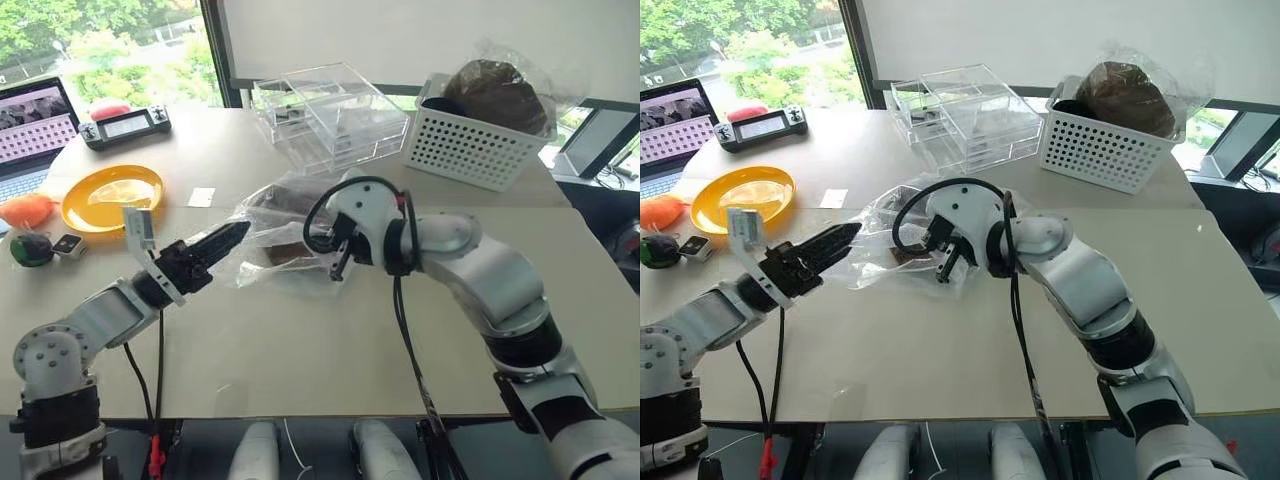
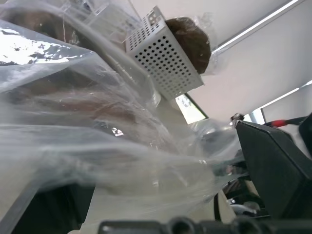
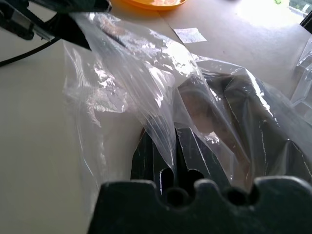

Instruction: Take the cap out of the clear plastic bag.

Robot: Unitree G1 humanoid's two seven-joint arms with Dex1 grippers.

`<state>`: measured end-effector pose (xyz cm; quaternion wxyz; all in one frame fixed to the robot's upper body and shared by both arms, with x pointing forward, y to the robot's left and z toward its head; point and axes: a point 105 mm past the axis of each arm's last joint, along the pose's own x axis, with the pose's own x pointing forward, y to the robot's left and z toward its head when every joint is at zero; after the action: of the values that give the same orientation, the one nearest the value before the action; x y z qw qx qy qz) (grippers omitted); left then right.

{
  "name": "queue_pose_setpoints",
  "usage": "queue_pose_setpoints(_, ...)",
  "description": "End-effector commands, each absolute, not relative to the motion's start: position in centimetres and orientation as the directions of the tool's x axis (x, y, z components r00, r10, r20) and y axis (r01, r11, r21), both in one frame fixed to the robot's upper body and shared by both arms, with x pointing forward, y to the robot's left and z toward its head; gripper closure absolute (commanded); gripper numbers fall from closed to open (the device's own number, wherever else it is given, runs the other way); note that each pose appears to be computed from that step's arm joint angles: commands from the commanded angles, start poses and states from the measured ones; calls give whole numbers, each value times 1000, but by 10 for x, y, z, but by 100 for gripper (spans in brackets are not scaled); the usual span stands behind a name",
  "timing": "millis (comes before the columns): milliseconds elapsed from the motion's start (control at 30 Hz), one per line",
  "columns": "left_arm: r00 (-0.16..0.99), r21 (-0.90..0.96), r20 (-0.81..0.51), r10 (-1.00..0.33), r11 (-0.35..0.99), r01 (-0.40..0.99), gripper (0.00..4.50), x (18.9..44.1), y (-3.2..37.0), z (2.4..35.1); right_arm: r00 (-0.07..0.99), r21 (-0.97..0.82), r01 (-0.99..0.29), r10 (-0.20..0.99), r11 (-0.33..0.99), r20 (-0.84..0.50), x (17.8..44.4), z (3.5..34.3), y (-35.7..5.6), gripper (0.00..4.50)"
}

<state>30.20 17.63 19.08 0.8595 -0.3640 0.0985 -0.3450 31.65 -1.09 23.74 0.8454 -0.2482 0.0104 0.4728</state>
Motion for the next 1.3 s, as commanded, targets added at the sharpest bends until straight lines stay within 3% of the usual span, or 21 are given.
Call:
queue_pose_setpoints(33,732,-659,110,-673,502,560,0,302,169,198,614,-419,-744,780,521,-121,323,272,-12,436)
queue_pose_setpoints(200,729,-663,137,-671,485,571,0,303,165,200,640,-385,-724,766,573,-63,328,283,-2,436)
queue_pose_setpoints(500,732,-665,133,-668,487,565,0,305,164,198,646,-328,-738,759,590,-87,329,263,22,436)
queue_pose_setpoints(967,713,-660,131,-688,477,581,0,302,159,197,721,-277,-671,693,688,-28,349,278,11,436)
queue_pose_setpoints(1233,756,-706,130,-641,476,525,0,311,168,195,690,-326,-690,724,646,-27,340,280,13,436)
queue_pose_setpoints(1300,818,-746,54,-573,522,415,0,324,180,180,653,-372,-709,757,599,-28,328,278,15,436)
